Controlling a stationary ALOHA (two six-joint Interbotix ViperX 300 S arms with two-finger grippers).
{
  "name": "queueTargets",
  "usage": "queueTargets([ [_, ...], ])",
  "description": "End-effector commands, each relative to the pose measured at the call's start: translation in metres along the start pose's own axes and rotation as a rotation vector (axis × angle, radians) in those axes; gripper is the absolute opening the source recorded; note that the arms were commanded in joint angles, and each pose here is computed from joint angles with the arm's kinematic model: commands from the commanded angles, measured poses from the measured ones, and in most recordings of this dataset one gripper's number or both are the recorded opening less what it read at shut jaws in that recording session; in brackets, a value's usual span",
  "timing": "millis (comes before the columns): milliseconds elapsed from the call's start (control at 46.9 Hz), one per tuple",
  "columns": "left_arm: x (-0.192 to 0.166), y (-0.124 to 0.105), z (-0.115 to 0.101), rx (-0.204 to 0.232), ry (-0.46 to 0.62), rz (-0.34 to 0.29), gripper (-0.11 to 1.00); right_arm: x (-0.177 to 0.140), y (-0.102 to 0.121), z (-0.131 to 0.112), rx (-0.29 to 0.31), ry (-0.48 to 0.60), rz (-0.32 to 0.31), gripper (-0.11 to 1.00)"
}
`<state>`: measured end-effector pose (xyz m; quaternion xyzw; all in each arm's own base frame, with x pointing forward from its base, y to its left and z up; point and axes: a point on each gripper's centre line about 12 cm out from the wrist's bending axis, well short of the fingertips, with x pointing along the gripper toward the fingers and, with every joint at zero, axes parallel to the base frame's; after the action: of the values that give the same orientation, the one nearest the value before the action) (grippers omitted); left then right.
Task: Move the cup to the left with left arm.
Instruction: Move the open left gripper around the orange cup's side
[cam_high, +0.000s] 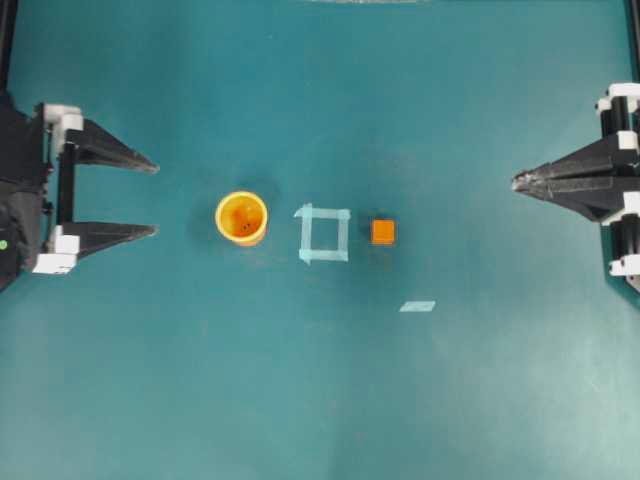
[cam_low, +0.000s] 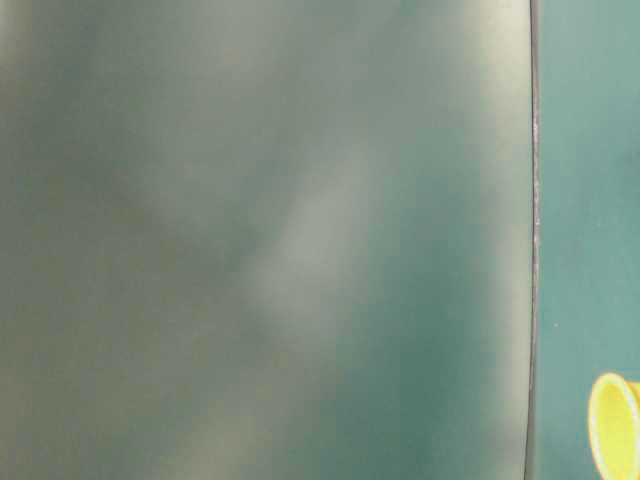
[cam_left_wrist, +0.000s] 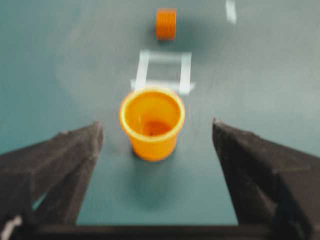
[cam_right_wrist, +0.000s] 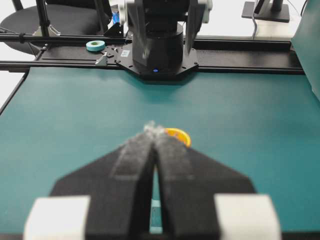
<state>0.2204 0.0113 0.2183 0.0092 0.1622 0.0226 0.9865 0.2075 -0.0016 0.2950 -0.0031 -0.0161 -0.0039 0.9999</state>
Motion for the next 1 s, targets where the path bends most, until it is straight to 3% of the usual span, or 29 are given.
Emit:
queueTargets([
  [0,0.01,0.0,-0.007,0.0,0.043,0.001,0.86,0.003,0.0,0.014,0.003,-0.038,-0.002,0.0],
  [511,0.048,0.01,-0.067,-0.009,0.213,0.032,0.86,0.003,0.0,0.013,0.003,-0.032,-0.002,0.0],
  [980,0.101,0.011,-0.063,-0.002,0.257,0.025,0.87,0.003,0.0,0.014,0.003,-0.034,-0.002,0.0],
])
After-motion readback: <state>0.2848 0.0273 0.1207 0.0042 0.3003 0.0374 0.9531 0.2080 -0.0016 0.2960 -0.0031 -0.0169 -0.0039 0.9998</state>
